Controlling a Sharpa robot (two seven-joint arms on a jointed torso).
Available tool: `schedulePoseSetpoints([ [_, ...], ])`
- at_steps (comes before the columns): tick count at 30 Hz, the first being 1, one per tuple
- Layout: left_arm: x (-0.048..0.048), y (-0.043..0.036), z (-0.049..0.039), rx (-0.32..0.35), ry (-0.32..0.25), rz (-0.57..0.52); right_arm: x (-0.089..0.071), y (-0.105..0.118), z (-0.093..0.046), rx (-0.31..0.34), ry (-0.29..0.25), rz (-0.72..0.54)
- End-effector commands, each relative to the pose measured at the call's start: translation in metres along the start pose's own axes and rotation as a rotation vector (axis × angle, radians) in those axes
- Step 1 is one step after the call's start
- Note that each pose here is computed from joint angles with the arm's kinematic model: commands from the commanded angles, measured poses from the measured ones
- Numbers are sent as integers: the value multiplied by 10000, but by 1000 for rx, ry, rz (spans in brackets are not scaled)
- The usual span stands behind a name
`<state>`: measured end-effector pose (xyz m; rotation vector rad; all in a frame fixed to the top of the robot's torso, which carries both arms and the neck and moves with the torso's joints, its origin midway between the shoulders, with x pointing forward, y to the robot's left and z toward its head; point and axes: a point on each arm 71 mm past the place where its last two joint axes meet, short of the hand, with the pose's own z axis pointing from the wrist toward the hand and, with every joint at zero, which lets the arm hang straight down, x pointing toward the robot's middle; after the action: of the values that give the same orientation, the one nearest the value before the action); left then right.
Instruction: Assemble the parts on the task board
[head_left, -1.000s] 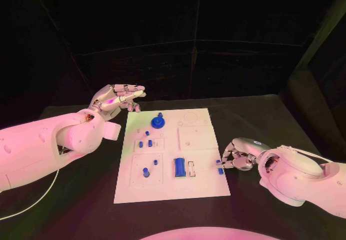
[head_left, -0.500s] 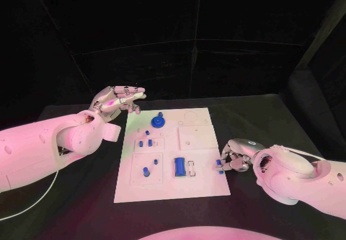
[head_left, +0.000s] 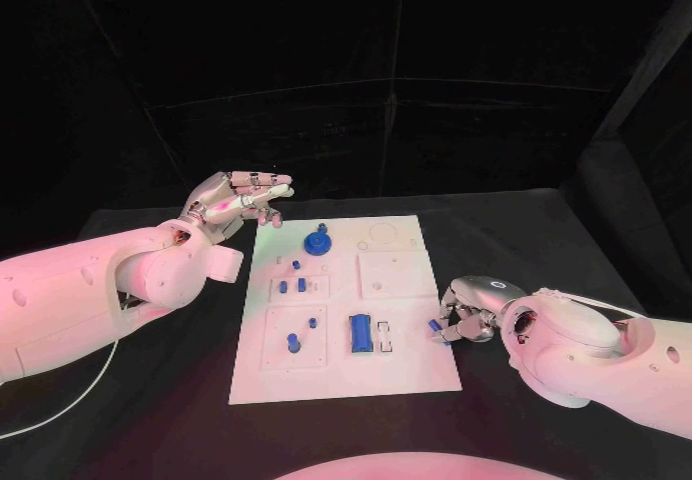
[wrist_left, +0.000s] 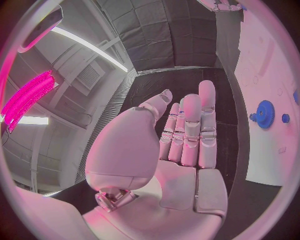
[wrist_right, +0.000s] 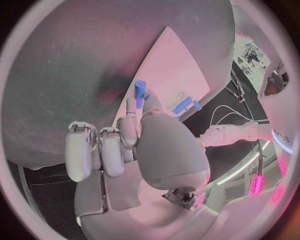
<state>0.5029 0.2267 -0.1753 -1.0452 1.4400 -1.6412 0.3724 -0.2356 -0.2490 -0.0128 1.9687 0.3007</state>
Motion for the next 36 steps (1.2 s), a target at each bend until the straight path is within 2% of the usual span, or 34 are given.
schedulePoseSetpoints([
  [1,11,-14,4,10,9,-9,62,-10,4,17,38,-54],
  [5,10,-14,3,10,9,-9,68,13,3,16,40,-60],
  [12,9,-12,4,9,10,-9,37,42,-49,15,4,-18],
  [17,16,-10,8,9,11,-10,3,60,-107,17,-28,40],
  [23,22,-9,9,9,12,-10,-51,134,-157,-11,-94,155],
  [30,25,-11,3,10,13,-11,-66,212,-157,-25,-120,228],
  [36,22,-15,-4,11,12,-10,-52,298,-125,-34,-117,266],
])
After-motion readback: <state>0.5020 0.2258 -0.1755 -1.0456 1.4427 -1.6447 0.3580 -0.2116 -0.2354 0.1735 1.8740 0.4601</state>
